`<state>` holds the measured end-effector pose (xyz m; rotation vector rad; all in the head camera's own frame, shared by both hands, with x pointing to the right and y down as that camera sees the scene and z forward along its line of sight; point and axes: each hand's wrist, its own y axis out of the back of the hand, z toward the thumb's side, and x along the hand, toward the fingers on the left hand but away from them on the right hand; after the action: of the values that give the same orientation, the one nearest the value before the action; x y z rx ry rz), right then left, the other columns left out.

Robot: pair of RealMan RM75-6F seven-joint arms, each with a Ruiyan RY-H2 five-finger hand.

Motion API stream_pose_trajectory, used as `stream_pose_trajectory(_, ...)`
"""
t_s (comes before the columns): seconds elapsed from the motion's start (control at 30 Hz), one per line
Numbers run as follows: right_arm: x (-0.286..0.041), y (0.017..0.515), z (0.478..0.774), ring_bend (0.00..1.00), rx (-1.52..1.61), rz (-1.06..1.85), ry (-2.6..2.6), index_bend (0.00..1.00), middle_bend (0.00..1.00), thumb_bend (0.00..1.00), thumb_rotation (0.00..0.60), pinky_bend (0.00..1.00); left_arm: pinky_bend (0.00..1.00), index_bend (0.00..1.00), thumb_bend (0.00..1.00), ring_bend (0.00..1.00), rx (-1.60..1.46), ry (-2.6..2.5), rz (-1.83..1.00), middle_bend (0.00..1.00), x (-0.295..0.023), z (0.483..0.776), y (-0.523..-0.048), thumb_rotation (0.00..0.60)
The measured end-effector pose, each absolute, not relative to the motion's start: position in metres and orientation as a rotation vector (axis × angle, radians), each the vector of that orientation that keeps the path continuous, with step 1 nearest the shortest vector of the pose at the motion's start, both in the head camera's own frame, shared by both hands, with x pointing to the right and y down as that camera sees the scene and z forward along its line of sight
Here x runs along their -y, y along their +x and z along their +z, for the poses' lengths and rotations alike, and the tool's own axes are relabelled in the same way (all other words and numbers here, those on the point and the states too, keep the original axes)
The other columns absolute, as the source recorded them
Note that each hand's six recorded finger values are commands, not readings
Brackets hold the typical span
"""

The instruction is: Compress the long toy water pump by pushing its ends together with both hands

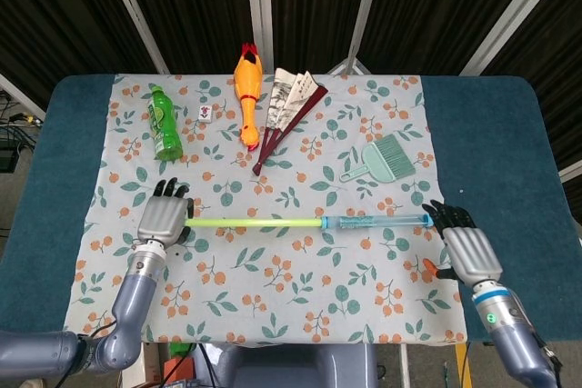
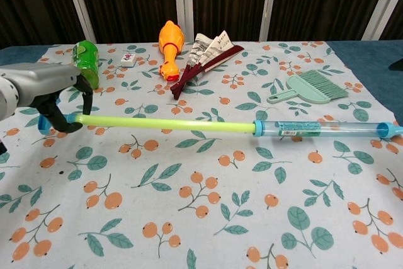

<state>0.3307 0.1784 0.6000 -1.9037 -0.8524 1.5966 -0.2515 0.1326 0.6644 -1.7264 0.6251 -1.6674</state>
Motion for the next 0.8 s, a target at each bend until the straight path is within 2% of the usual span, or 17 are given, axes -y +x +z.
stream_pose_trajectory(0.13,-0.167,0.313,0.62,0.0,0.808,1.621,-1.886,0.02,0.0,0.33,0.6,0.0,0.05,0.59,0.51,0.0,-0.608,-1.723,-1.671,0.17,-0.133,0.664,-0.254,0.6)
stream_pose_trajectory(0.3,-0.153,0.304,0.646,0.0,0.784,1.683,-1.837,0.15,0.0,0.33,0.6,0.0,0.05,0.59,0.51,0.0,-0.593,-1.716,-1.677,0.17,-0.133,0.666,-0.258,0.6)
stream_pose_trajectory(0.6,-0.136,0.303,0.674,0.0,0.791,1.775,-1.748,0.31,0.0,0.33,0.6,0.0,0.05,0.59,0.51,0.0,-0.586,-1.707,-1.672,0.17,-0.128,0.663,-0.26,0.6)
stream_pose_trajectory(0.8,-0.138,0.305,0.684,0.0,0.784,1.799,-1.723,0.32,0.0,0.33,0.6,0.0,0.05,0.59,0.51,0.0,-0.584,-1.705,-1.673,0.17,-0.127,0.663,-0.262,0.6)
